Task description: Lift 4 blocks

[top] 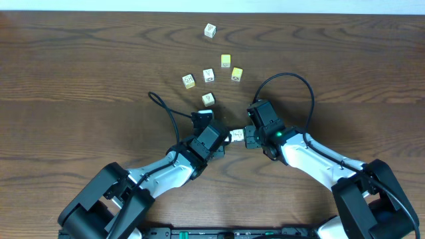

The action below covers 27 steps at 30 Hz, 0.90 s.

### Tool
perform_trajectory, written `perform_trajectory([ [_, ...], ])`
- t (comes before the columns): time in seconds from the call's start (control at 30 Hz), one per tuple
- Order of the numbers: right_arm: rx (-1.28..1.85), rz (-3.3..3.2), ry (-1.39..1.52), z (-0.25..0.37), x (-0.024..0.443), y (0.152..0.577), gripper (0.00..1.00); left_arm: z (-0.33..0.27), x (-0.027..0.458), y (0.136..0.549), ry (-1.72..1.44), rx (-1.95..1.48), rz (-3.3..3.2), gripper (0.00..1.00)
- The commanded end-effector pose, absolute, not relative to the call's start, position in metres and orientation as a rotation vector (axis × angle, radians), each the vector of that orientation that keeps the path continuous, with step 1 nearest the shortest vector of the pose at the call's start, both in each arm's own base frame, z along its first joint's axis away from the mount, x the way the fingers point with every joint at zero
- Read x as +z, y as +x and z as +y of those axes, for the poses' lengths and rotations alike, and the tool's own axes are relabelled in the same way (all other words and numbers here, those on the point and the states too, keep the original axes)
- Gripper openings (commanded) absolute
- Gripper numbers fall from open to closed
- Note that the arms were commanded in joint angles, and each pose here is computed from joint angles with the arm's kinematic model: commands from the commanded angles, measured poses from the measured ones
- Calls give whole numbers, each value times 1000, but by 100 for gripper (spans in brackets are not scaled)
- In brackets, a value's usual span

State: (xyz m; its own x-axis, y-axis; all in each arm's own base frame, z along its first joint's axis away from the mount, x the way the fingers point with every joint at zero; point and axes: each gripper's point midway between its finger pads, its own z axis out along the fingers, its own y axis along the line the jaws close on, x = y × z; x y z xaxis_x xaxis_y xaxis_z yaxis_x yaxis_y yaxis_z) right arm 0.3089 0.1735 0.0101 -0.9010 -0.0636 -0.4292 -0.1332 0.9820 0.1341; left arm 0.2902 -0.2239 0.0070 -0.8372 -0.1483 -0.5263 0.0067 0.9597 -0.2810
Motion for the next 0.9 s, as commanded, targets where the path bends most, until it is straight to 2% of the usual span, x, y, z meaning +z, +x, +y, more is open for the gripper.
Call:
perform_trajectory([
  [0.0, 700, 2747, -344, 257, 22, 264, 1, -299, 52, 283, 66, -782, 2497, 7],
  [0.87, 650, 2774, -297, 246, 10, 258, 1, -298, 51, 282, 71, -774, 2501, 7],
])
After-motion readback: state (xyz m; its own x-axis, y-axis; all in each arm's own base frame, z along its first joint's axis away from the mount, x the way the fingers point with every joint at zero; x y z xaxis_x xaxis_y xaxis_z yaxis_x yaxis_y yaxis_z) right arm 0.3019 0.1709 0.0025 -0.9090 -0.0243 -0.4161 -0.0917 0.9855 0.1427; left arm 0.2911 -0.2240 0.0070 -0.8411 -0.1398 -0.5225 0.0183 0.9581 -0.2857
